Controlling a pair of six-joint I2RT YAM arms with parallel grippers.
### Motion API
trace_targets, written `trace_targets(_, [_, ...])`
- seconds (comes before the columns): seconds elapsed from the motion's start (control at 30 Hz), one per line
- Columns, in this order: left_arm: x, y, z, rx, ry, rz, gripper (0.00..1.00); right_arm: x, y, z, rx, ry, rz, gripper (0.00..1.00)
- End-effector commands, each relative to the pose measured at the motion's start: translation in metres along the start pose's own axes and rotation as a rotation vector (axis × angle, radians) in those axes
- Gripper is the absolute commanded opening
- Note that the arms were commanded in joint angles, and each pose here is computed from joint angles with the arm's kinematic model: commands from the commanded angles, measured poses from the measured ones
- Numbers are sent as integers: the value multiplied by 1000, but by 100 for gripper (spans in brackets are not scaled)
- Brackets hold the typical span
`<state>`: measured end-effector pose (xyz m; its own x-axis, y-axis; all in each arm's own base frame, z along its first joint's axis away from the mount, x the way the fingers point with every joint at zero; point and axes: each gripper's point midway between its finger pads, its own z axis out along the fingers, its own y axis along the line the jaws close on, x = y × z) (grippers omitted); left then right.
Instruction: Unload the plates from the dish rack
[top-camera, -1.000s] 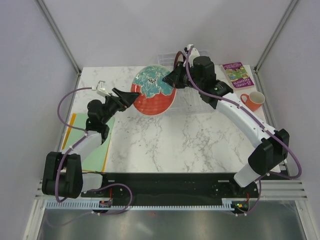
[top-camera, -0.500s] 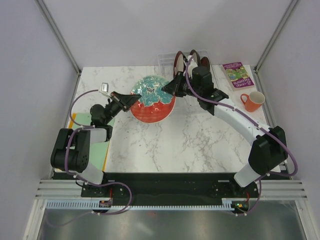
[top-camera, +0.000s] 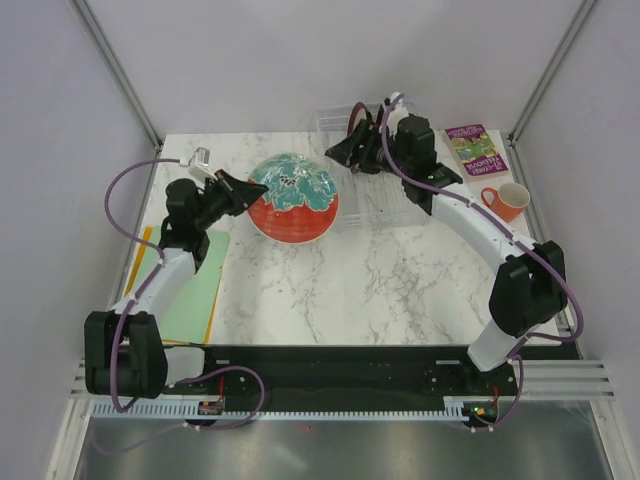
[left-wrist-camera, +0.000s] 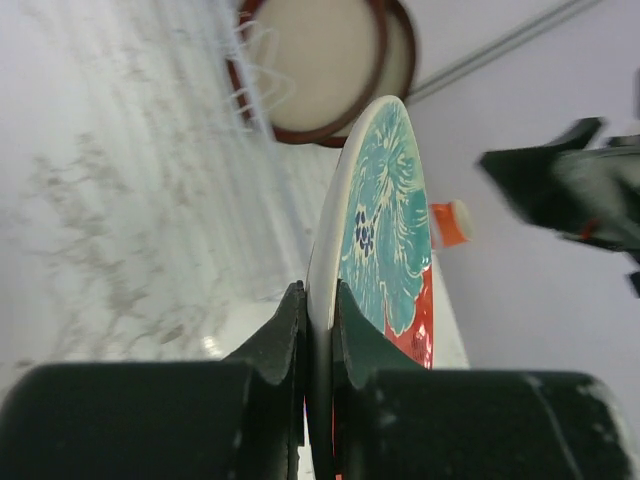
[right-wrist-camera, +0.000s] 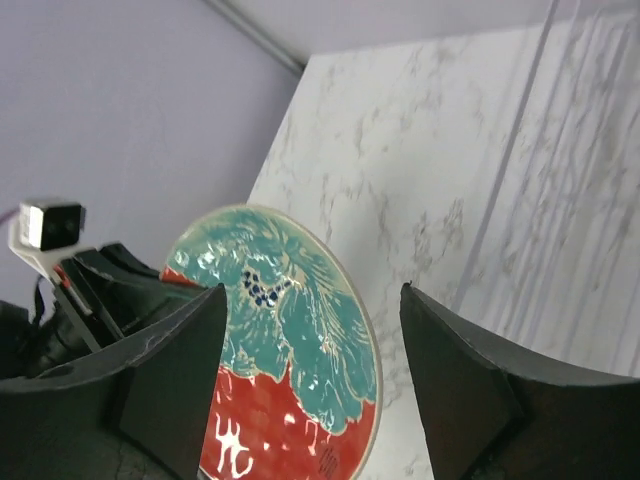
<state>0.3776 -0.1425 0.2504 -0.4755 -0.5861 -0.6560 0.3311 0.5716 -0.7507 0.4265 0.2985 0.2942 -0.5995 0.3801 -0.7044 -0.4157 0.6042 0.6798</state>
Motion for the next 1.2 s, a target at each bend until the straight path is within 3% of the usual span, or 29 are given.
trace_targets(0.0, [-45, 49, -3, -221, -46, 93, 2, -89, 0, -18, -22, -199, -78, 79])
trace_targets(0.07, [-67, 61, 1, -262, -62, 117, 2, -105, -8, -25, -2, -223, -110, 75])
trace_targets(0.27, [-94, 128, 31, -348, -42, 91, 2, -140, -62, -35, 138, -233, -143, 77])
trace_targets(0.57, [-125, 219, 68, -439, -65, 74, 2, -129, -122, 11, 208, -120, -166, 75])
trace_targets(0.7, [-134, 247, 78, -460, -76, 76, 2, -123, -148, 27, 274, -67, -184, 64])
trace_targets(1.0, [-135, 294, 77, -533, -70, 42, 2, -113, -171, 48, 436, -16, -344, 67])
trace_targets(1.07, [-125, 303, 77, -551, -38, 11, 11, -113, -169, 50, 482, -19, -394, 68])
trace_targets(1.1, [-126, 305, 77, -562, -41, 1, 24, -116, -166, 49, 494, -27, -409, 69])
trace_targets(1.17, [-120, 309, 77, -573, -21, -16, 27, -114, -163, 50, 520, -20, -428, 70])
